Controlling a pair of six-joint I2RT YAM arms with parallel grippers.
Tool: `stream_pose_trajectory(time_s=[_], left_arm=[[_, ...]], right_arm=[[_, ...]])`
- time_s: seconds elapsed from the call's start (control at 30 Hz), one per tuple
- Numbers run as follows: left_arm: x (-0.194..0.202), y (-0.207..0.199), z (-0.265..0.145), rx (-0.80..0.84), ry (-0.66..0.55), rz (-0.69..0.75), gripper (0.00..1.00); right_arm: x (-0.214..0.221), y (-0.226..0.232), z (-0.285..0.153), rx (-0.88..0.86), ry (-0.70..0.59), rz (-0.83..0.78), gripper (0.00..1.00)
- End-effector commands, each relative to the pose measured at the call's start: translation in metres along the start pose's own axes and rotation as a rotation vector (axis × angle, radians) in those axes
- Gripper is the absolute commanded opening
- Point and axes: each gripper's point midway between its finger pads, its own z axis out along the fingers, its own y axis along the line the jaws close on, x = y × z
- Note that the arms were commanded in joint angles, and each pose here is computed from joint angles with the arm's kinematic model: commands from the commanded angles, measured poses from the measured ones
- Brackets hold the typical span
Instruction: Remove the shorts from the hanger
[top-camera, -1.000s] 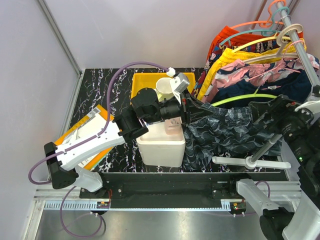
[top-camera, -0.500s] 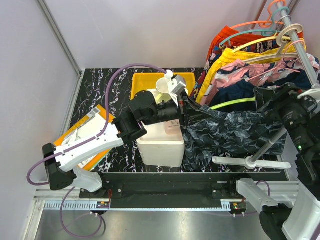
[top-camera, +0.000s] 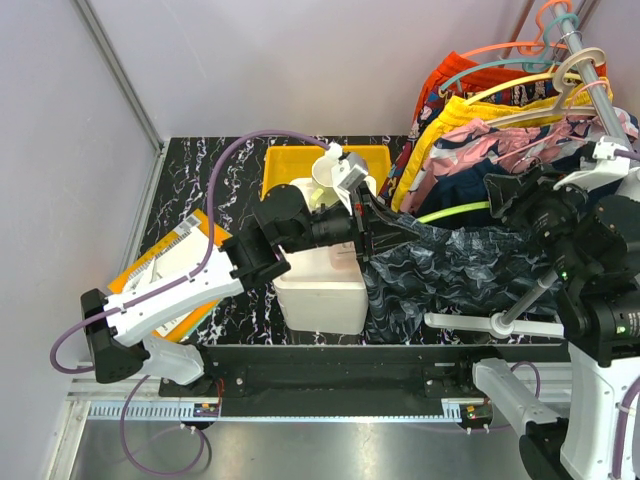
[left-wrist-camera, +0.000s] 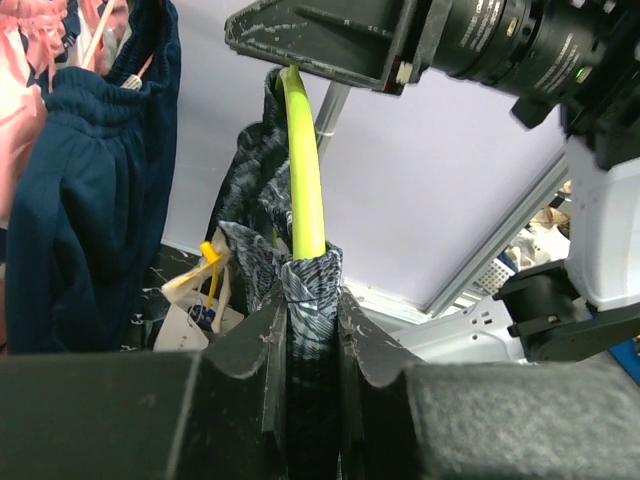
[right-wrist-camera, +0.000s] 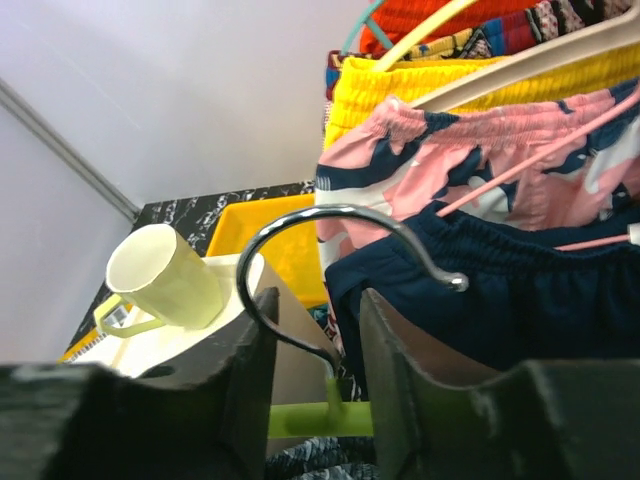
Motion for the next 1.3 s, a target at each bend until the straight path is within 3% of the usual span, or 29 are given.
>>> stream_pose_trajectory(time_s=[0.0,0.13,0.17,0.2,0.27,0.33,0.37,0.4,0.53,0.73,1.0,1.2,1.23,1.27], left_arm=[[-0.067,-0.048,-0.014,0.138,-0.210,0.088,0.00],[-0.069,-0.049,-0.012,0.142,-0.204,0.079,0.00],[-0.065,-0.048,-0.010,0.136,-0.190,0.071,0.00],[-0.065,-0.046,-0.010,0.126,-0.184,0.066,0.00],[-0.060,-0.039,-0.009,0.087,-0.147,0.058,0.05],[-0.064,-0.035,-0.012,0.045,-0.139,0.098,0.25],[-0.059,-0.029,-0.014,0.007,-0.113,0.099,0.30],[-0.067,-0.026,-0.020,-0.033,-0.133,0.110,0.44],[-0.077,-0.030,-0.030,-0.063,-0.119,0.144,0.75],[-0.072,-0.019,-0.029,-0.134,-0.090,0.067,0.86],[-0.075,-0.007,-0.016,-0.186,-0.090,0.008,0.76],[-0.072,-0.006,-0.007,-0.171,-0.076,-0.009,0.47],[-0.073,-0.005,-0.007,-0.177,-0.077,-0.008,0.39],[-0.072,-0.003,-0.008,-0.188,-0.078,-0.011,0.23]], right_arm=[[-0.028,0.015,-0.001,-0.088,-0.153,-0.048,0.38],[-0.033,0.020,-0.009,-0.129,-0.219,-0.062,0.14],[-0.036,0.019,-0.010,-0.124,-0.233,-0.062,0.02],[-0.040,0.020,-0.012,-0.125,-0.250,-0.064,0.00],[-0.044,0.022,-0.016,-0.136,-0.267,-0.080,0.00],[-0.045,0.024,-0.017,-0.146,-0.273,-0.111,0.00],[-0.045,0.025,-0.018,-0.155,-0.274,-0.122,0.00],[-0.046,0.025,-0.020,-0.153,-0.282,-0.130,0.00],[-0.045,0.018,-0.017,-0.122,-0.286,-0.145,0.00],[-0.042,0.027,-0.021,-0.172,-0.287,-0.151,0.00],[-0.037,0.024,-0.028,-0.167,-0.296,-0.163,0.00],[-0.037,0.023,-0.029,-0.162,-0.294,-0.162,0.00],[-0.037,0.022,-0.031,-0.160,-0.296,-0.161,0.00],[-0.037,0.022,-0.031,-0.160,-0.296,-0.161,0.00]])
